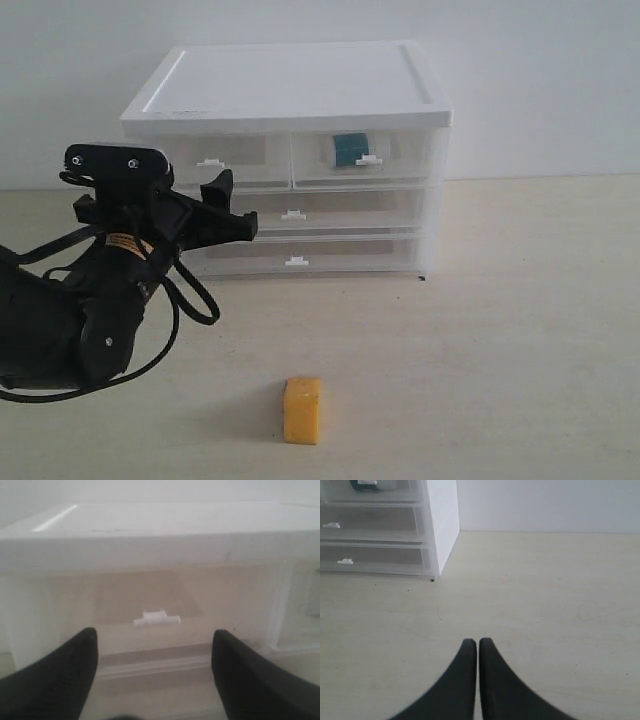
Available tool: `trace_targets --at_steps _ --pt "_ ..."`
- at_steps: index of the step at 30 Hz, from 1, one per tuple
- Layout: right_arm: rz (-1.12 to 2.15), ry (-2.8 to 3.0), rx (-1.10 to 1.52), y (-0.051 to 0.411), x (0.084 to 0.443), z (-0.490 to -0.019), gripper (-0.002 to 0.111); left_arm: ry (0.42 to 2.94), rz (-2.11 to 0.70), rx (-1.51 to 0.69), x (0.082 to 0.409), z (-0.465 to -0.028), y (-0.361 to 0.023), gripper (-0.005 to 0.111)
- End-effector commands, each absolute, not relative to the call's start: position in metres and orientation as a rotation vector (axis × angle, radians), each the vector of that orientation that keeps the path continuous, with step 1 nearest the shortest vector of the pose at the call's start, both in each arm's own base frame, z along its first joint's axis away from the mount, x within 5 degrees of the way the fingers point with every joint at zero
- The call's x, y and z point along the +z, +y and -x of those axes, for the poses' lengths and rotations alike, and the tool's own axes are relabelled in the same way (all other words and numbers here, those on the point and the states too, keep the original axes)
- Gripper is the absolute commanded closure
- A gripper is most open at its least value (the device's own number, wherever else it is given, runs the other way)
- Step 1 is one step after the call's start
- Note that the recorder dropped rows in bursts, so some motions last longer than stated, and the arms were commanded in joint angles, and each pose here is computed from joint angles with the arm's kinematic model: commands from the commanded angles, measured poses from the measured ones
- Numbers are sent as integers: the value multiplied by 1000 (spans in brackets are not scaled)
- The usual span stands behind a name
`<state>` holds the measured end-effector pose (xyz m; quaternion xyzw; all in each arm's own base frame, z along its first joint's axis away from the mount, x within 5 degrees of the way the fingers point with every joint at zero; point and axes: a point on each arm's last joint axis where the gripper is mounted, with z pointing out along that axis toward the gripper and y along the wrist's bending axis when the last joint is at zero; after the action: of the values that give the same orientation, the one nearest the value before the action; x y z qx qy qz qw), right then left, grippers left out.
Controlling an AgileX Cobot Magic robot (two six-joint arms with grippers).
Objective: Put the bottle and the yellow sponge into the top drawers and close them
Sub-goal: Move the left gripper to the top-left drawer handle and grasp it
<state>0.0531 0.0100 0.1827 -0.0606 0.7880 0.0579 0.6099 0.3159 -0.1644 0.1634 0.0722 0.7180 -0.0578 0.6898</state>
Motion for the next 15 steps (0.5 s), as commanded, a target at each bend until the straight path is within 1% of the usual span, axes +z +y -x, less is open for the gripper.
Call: trace_targets --at_steps 1,5,15 --pt "148 1811 125 10 183 -53 108 1584 -147 -107 158 -321 -167 46" --pt "148 1811 125 10 183 -53 108 1536 -120 -105 156 -323 -167 46" --pt "148 1811 125 10 183 -53 108 1471 -98 -116 166 -329 -170 46"
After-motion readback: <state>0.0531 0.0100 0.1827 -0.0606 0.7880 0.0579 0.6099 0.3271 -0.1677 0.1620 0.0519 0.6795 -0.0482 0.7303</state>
